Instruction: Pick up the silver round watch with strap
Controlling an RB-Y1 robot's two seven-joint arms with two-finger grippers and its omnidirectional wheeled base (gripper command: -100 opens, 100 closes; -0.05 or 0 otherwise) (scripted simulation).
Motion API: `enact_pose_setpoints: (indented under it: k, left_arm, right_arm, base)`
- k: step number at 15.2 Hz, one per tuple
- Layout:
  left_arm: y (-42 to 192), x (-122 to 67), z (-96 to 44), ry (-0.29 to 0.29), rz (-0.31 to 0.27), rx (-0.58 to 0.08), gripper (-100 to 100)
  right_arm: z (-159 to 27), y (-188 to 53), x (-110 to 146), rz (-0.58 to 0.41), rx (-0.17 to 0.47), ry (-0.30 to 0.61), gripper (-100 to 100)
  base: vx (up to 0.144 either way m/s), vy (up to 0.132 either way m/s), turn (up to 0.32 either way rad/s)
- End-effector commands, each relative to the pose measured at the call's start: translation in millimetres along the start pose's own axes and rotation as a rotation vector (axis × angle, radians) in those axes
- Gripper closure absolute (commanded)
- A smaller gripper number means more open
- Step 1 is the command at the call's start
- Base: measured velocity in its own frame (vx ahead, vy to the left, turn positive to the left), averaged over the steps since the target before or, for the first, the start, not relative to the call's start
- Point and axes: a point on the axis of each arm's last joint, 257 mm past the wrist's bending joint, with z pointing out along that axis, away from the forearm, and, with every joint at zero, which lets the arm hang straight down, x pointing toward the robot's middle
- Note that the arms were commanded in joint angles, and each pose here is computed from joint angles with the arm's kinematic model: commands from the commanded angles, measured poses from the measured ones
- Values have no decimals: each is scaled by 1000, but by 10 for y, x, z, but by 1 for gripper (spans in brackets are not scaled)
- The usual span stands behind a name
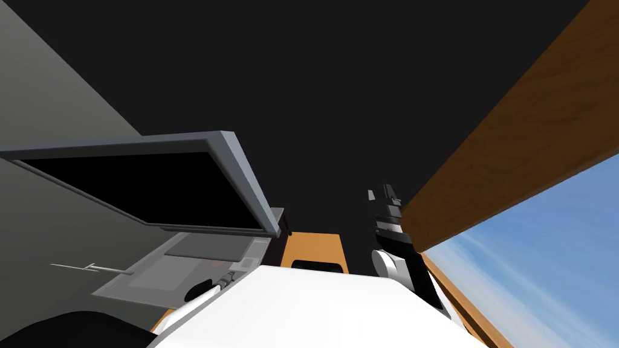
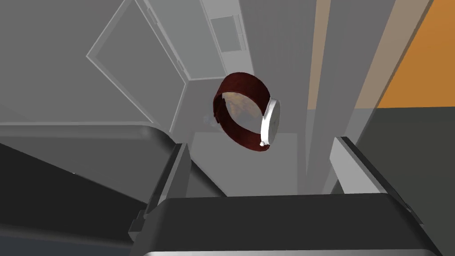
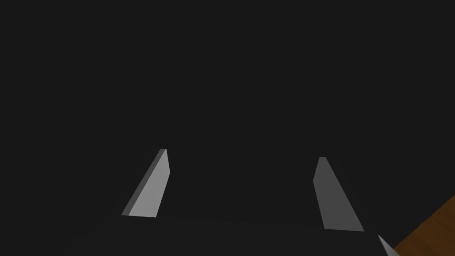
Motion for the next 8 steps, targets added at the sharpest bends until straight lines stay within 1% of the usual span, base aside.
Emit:
enact_pose_setpoints:
  k: [1,2,3,8]
  left_arm:
    - [0,0,0,0,0,0,-100]
    - [-30,-4,-54,1,18,6,100]
    - [-30,-4,-54,1,18,6,100]
    - [-95,-23,-194,2,63,17,100]
  right_arm:
    - [0,0,0,0,0,0,0]
    - [0,0,0,0,0,0,0]
    - [-1,-1,-1,0,0,0,0]
    - [-1,0,-1,0,0,0,0]
  base:
    - [-23,6,-29]
    - [26,-5,159]
    - [58,-17,194]
    - [71,-30,135]
